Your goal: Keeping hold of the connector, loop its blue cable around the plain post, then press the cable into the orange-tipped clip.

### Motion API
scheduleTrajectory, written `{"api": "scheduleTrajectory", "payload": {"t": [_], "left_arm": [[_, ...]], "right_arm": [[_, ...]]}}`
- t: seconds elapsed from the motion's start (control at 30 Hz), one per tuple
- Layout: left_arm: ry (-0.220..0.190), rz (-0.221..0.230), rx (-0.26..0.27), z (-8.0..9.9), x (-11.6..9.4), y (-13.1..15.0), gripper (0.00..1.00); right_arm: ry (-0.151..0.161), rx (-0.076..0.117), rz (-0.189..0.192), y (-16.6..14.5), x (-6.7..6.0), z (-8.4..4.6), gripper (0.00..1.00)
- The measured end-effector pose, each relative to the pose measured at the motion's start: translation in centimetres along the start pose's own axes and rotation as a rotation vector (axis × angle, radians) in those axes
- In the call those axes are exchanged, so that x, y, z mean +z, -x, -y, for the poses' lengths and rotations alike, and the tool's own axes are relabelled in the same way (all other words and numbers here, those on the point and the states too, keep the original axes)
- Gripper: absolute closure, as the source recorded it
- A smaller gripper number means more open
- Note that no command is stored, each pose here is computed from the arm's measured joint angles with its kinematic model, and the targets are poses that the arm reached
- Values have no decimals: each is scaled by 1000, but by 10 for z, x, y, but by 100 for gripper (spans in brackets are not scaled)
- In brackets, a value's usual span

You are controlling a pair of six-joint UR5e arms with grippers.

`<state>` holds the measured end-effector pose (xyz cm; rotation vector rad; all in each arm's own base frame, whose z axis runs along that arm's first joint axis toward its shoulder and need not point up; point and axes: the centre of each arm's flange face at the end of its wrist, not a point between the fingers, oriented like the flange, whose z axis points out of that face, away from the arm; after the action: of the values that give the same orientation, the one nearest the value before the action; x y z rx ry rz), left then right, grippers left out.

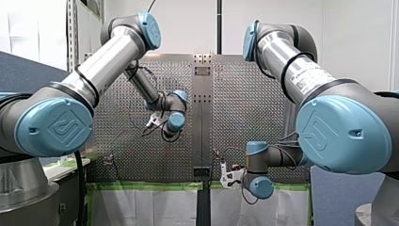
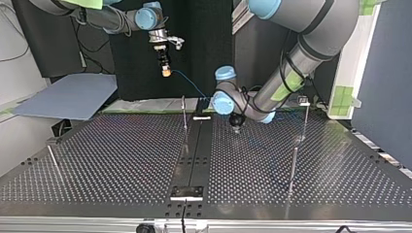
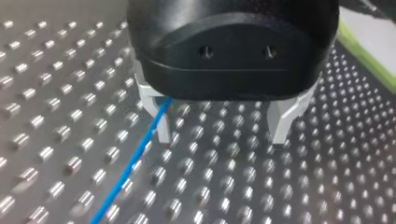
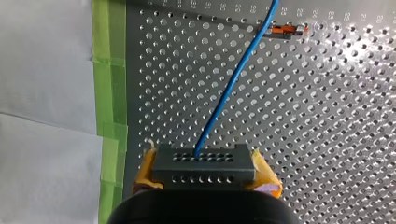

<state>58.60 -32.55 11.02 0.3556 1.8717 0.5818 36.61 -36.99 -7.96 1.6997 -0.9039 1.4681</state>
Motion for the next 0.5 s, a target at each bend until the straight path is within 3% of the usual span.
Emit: {"api": "scheduleTrajectory", "payload": {"t": [0.2,0.5], "left_arm": [[-66,-33,19,33,-2,-21,1],[-152,-35,6,62,-13,-32,1]], "right_arm": [[-2,-1,-1,0,0,1,100],[-5,-3,-4,-1,0,2,100]]}}
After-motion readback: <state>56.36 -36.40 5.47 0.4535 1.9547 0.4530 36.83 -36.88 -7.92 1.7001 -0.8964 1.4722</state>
